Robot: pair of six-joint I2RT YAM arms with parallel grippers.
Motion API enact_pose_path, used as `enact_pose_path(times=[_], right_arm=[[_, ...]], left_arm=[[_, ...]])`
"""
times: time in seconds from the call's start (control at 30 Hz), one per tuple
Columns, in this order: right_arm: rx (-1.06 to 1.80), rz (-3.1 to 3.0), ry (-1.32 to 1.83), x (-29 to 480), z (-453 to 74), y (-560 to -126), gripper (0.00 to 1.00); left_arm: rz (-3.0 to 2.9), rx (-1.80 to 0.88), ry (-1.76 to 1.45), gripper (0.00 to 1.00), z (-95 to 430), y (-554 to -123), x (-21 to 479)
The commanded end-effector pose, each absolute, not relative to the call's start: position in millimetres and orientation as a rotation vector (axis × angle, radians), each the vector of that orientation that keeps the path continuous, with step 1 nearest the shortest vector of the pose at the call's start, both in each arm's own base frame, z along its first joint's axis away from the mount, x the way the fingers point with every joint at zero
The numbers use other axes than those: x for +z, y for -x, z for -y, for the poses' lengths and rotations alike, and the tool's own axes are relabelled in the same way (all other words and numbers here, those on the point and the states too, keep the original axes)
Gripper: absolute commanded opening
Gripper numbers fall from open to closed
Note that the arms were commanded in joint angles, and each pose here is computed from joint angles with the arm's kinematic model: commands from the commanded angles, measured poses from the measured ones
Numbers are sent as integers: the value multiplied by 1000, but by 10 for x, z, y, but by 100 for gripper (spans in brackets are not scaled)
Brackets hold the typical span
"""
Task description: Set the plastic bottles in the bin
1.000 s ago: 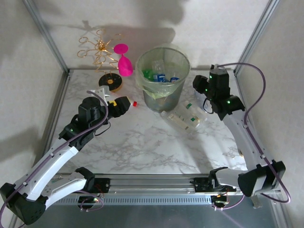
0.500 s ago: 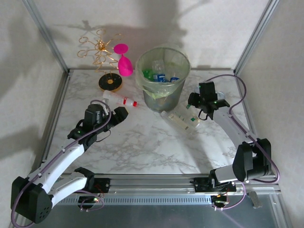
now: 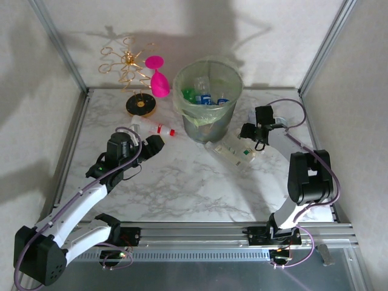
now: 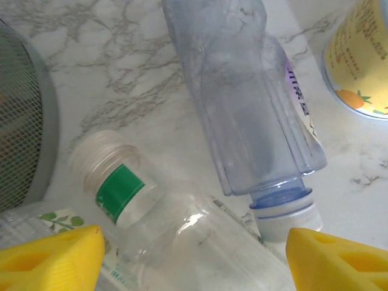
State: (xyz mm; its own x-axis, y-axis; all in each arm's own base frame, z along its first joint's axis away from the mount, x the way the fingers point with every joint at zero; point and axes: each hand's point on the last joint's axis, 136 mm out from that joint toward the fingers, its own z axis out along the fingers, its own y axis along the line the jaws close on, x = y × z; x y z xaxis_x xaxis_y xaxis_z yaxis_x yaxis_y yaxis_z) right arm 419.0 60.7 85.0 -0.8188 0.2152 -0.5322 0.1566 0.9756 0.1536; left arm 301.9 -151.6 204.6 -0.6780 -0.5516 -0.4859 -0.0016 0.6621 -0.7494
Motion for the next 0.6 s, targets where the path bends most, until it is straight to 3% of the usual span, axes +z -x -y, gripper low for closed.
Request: enact_pose_path(times=[0.0,0.27,0.57], right_arm=[[209,-2529,-179,940,-747,-4324,80],[248,-2570,-156,796,-797,-4204,77],[301,-2594,-171,713,-832,-4004,64]], left_arm=[[-2135,-970,395,78,1519,-3032,2086],[-2139,-980,394,78,1533,-3029,2062],[-2142,-974,386,78,1536,-3037,2068]])
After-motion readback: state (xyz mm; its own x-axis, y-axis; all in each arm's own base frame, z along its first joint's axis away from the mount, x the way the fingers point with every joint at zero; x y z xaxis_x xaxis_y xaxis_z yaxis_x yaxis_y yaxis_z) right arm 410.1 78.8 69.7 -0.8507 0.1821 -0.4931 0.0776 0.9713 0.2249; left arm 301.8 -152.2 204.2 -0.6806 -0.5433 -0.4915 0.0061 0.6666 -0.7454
